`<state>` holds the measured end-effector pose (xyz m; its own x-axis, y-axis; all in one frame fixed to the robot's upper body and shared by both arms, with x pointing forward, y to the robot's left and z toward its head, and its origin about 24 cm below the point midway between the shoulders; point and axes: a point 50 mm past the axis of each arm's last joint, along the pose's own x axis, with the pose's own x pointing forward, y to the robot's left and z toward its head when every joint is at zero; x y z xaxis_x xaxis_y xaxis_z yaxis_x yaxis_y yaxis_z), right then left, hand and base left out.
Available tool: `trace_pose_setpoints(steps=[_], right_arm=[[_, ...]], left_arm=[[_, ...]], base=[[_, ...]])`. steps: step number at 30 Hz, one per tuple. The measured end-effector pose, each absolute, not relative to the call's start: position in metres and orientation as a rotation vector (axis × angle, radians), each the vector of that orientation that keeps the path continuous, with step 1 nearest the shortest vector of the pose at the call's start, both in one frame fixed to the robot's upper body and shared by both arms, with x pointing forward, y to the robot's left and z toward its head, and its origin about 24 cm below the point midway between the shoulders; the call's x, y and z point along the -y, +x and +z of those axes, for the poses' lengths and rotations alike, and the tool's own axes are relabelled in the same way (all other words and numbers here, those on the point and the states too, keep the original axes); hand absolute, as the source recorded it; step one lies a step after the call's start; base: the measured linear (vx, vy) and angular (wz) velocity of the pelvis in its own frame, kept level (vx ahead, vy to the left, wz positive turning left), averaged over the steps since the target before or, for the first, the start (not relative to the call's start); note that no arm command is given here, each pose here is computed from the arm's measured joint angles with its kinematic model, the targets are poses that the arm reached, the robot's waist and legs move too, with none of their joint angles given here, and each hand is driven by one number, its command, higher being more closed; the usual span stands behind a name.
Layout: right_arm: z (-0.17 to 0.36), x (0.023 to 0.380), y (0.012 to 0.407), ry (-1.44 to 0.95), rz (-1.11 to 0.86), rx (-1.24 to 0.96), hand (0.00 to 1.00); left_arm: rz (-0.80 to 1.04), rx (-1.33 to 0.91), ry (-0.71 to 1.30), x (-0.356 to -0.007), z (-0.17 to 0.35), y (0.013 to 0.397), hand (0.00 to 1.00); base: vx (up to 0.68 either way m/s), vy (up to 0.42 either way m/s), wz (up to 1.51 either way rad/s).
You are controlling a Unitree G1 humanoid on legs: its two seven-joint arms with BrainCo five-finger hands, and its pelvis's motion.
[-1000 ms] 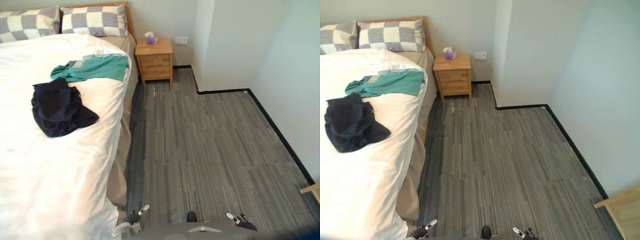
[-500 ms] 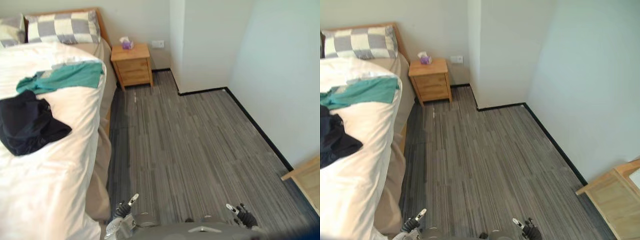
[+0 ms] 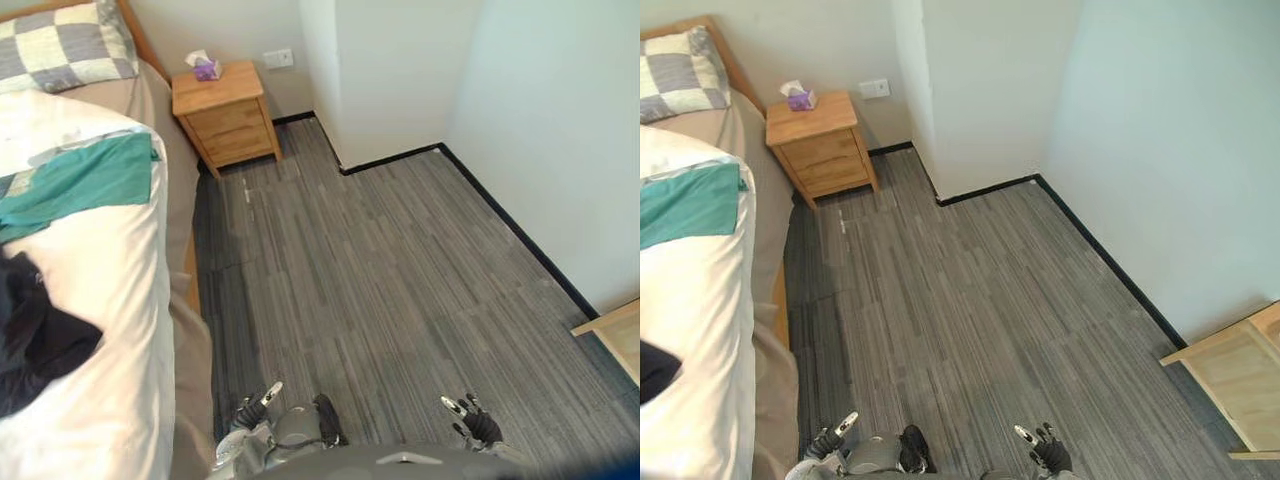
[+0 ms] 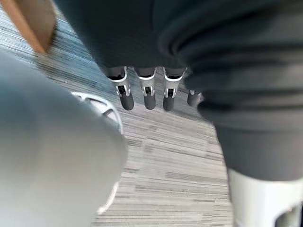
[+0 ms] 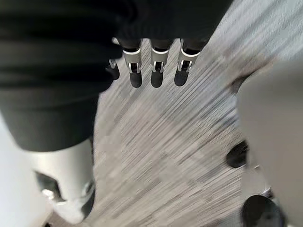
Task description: Tidy the bed and pick cloth on bed and put in laundry
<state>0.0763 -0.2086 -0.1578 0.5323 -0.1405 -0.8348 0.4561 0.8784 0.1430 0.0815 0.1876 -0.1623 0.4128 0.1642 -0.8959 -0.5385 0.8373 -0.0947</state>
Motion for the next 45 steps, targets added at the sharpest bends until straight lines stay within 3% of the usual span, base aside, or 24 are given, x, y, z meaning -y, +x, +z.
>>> trace_pose_setpoints(steps=[6, 15, 19, 26, 30, 34, 39, 45], right_arm=[[-0.161, 0.21, 0.068, 0.337, -0.404, -1.006, 0.0], [-0.162, 0.209, 0.059, 0.286, -0.407, -1.06, 0.0], [-0.157, 0.226, 0.069, 0.192, -0.368, -1.053, 0.0], [-0.16, 0.223, 0.069, 0.184, -0.353, -1.111, 0.0], [-0.159, 0.222, 0.074, 0.205, -0.353, -1.099, 0.0], [-0.157, 0.217, 0.086, 0.23, -0.342, -1.055, 0.0], [-0.156, 0.171, 0.108, 0.288, -0.197, -1.0, 0.0], [-0.158, 0.179, 0.1, 0.225, -0.179, -1.039, 0.0]], left_arm=[[0.439, -1.057, -0.314, -0.201, -0.161, 0.083, 0.0], [0.428, -1.06, -0.361, -0.188, -0.162, 0.09, 0.0], [0.398, -1.067, -0.391, -0.166, -0.164, 0.09, 0.0], [0.495, -1.02, -0.426, -0.185, -0.161, 0.088, 0.0], [0.445, -0.973, -0.406, -0.185, -0.156, 0.097, 0.0], [0.438, -0.96, -0.433, -0.184, -0.156, 0.099, 0.0], [0.5, -0.893, -0.415, -0.208, -0.149, 0.107, 0.0], [0.509, -0.923, -0.451, -0.199, -0.154, 0.098, 0.0]], base=[[0.42, 0.065, 0.65], [0.45, -0.218, 0.83], [0.54, -0.361, 0.46], [0.41, -0.266, 0.13], [0.31, -0.054, -0.12], [0.36, 0.159, -0.24], [0.38, 0.137, -0.28], [0.26, 0.159, -0.3]])
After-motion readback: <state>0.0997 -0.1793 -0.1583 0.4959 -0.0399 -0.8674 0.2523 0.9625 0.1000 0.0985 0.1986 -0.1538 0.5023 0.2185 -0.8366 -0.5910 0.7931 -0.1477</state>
